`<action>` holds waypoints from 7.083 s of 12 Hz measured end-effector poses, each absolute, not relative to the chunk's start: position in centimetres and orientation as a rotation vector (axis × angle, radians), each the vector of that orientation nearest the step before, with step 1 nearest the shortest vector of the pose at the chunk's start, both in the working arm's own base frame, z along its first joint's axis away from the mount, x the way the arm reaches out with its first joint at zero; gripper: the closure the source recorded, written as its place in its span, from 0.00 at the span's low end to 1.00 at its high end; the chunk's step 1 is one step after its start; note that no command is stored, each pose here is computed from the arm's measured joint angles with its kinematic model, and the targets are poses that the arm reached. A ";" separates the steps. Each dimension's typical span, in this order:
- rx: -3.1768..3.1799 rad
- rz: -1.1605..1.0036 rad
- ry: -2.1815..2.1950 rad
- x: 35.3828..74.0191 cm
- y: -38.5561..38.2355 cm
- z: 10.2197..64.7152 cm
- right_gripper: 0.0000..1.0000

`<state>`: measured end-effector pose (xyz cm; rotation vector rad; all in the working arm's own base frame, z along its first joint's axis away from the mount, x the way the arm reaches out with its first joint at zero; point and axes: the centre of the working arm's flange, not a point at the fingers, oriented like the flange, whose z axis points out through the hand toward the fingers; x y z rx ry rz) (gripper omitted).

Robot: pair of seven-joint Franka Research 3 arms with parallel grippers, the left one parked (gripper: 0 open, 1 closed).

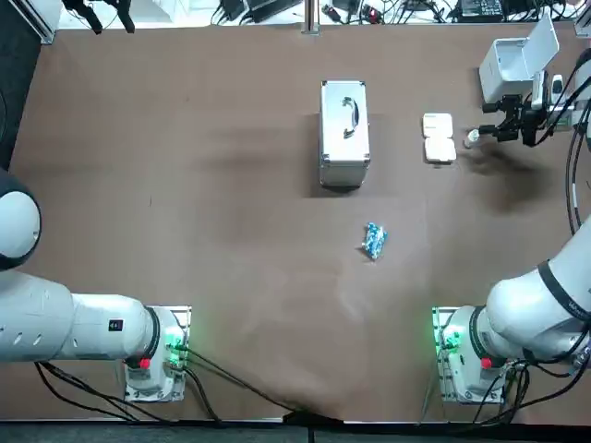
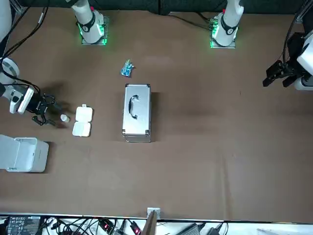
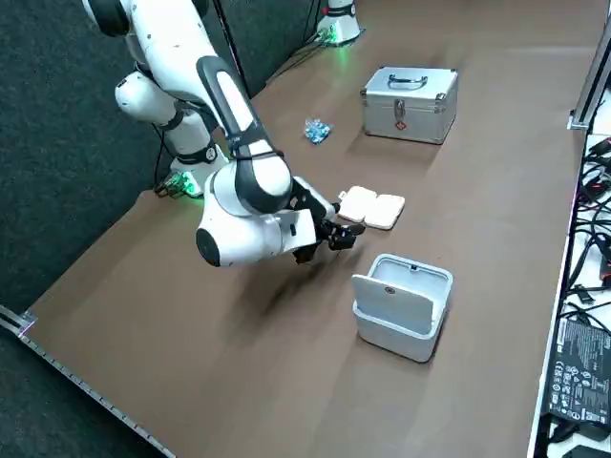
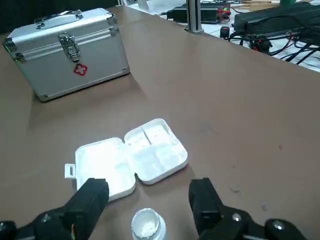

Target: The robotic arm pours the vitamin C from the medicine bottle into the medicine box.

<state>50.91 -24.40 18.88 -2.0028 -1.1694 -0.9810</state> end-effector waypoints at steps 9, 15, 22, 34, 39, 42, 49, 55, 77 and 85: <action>-1.894 -1.070 -1.146 49.4 -24.2 14.8 0.00; -1.884 -1.119 -1.141 49.5 -25.5 13.2 0.00; -1.867 -1.149 -1.140 49.3 -25.1 11.0 0.00; -1.783 -1.290 -1.068 48.2 -25.3 8.5 0.00; -1.779 -1.300 -1.070 48.1 -25.6 8.4 0.01; -1.780 -1.292 -1.065 47.9 -25.5 7.7 0.05; -1.779 -1.292 -1.067 47.9 -25.5 7.6 0.25; -1.779 -1.292 -1.067 47.9 -25.5 7.6 0.34; -1.780 -1.247 -1.162 50.8 -24.2 9.5 0.57; -1.930 -1.089 -1.187 53.8 -24.5 15.6 0.57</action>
